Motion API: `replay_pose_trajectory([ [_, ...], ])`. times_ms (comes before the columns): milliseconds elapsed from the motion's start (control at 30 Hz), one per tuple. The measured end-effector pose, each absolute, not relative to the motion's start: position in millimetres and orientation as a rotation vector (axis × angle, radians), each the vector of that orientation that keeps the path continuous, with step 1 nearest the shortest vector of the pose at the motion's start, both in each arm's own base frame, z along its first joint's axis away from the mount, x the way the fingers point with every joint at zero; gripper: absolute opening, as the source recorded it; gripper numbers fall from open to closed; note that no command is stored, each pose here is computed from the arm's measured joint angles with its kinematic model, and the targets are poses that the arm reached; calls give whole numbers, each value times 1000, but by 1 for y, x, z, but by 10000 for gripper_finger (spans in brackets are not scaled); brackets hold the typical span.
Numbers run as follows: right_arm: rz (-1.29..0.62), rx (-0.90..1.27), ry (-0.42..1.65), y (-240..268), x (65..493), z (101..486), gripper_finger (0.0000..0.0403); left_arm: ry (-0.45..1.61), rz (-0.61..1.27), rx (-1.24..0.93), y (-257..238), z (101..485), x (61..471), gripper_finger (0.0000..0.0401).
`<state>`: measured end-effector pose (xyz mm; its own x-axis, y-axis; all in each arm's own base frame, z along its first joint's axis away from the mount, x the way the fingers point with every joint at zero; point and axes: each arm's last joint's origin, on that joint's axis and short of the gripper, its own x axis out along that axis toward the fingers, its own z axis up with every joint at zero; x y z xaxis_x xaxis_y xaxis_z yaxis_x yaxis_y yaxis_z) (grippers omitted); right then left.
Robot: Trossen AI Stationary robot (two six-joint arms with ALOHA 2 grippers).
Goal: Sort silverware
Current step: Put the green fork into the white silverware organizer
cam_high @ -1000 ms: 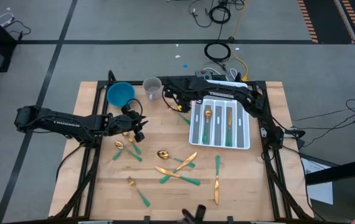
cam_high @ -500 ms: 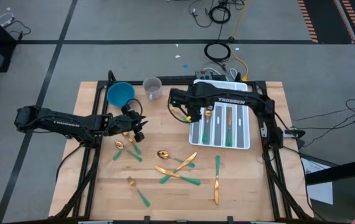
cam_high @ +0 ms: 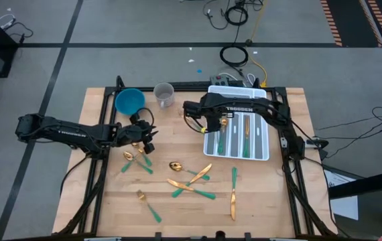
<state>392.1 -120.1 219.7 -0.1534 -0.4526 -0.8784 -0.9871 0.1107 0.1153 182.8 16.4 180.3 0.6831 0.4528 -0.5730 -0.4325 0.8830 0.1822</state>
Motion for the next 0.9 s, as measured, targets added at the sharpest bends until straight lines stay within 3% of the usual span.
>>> replay_pose_trajectory([
  [333,999,-1418,1692,-117,392,221,0,649,502,35,17,180,183,115],
  [900,1007,-1319,1469,-114,401,217,0,648,503,34,17,180,183,115],
])
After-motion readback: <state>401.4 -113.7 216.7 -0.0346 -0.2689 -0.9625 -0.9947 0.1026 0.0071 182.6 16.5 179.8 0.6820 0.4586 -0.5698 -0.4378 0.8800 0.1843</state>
